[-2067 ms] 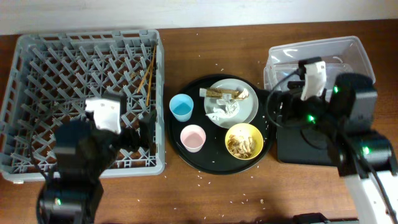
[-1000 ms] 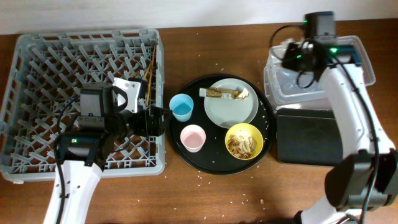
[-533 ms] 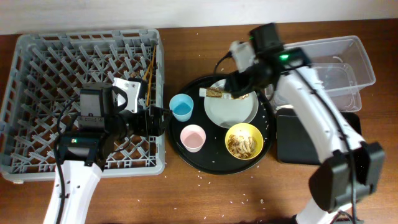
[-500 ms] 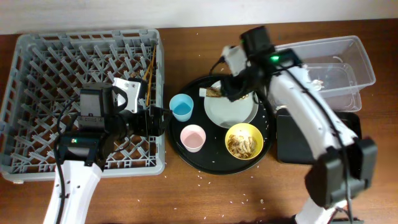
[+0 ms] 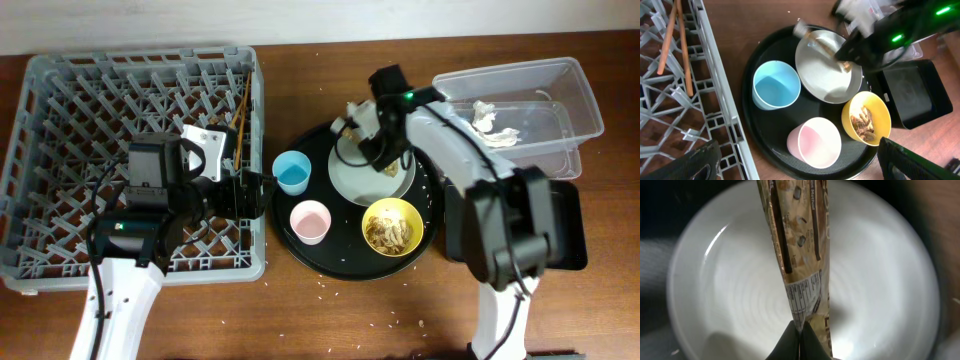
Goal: Sort waste into correct bins and load items into the dishwasher rack
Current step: 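Carry the wrapper and tissue into the clear plastic bin and release, then grasp the yellow bowl with the right gripper and lift it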
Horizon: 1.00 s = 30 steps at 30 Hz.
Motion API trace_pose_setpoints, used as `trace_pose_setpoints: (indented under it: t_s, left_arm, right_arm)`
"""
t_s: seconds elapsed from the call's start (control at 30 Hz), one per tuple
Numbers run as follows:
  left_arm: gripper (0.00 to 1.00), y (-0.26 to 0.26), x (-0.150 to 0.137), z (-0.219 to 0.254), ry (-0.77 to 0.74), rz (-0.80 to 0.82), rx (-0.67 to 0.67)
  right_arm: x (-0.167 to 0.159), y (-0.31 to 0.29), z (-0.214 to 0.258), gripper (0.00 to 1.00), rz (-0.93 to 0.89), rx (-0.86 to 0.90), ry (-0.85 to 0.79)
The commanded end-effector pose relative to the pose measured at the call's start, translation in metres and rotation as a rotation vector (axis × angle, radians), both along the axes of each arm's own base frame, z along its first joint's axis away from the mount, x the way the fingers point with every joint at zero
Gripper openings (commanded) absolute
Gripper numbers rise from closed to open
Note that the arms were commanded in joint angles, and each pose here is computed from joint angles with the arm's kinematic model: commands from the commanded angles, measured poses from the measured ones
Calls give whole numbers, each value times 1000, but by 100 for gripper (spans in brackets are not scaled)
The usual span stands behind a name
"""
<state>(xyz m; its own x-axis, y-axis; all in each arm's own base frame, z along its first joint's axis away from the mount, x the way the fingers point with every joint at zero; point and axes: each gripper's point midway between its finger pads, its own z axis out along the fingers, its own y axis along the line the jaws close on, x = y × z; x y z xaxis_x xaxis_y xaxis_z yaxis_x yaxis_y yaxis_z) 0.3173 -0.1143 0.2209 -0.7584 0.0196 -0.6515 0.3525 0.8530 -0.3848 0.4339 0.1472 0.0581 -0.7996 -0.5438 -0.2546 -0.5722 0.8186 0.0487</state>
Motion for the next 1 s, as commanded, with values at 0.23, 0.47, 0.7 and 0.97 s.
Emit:
trace_pose_setpoints:
  t_s: [0.23,0.47,0.7,0.97]
  left_arm:
    - [99,-2,1,6,-11,-6,-13]
    - [99,-2,1,6,-11,-6,-13]
    - [99,-2,1,6,-11,-6,-13]
    - [99,-2,1,6,-11,-6,-13]
  right_arm:
    - [35,-232,118,4,-1540,435,-101]
    - [56,-174,178,71,-935,698,-183]
    - [-92,-63,131,66,-650,155,188]
    - [-180,27,12,44,-148,-41,309]
